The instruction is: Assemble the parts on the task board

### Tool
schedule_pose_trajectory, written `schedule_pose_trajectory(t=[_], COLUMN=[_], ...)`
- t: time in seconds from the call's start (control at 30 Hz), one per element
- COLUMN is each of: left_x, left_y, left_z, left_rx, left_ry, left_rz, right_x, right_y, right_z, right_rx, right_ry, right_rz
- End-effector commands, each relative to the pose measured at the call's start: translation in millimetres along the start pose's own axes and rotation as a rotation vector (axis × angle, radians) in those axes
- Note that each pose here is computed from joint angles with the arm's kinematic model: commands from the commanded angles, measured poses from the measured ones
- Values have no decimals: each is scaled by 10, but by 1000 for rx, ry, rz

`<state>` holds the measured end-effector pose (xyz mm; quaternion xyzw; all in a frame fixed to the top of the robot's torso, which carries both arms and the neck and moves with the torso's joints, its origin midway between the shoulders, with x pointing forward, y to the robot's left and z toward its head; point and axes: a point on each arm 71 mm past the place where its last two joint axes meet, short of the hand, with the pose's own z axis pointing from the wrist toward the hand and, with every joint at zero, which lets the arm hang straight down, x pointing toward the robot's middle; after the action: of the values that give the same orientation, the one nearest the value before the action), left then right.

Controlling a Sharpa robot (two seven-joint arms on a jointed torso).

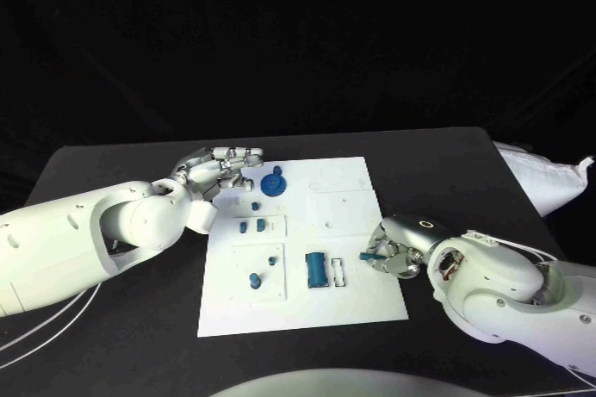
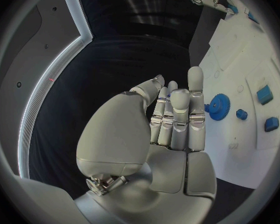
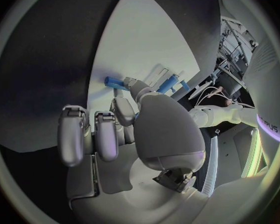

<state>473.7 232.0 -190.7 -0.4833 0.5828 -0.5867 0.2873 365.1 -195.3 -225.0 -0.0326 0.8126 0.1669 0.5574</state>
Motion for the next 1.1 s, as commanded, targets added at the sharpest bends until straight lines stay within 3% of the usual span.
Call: schedule_pose_trajectory(t=[0.03, 0.4, 1.1], left_x=[23, 8, 20], left_y=[-14, -31, -31], left_z=[2, -7, -6], left_rx=[19, 40, 41], left_ry=[11, -12, -9], left_rz=[-4, -1, -3], right_x=[6, 44, 123], right_y=[-45, 35, 281], right_z=[-20, -33, 64], right_rx=[71, 83, 33], right_ry=[36, 109, 181], right_rz=[197, 319, 336])
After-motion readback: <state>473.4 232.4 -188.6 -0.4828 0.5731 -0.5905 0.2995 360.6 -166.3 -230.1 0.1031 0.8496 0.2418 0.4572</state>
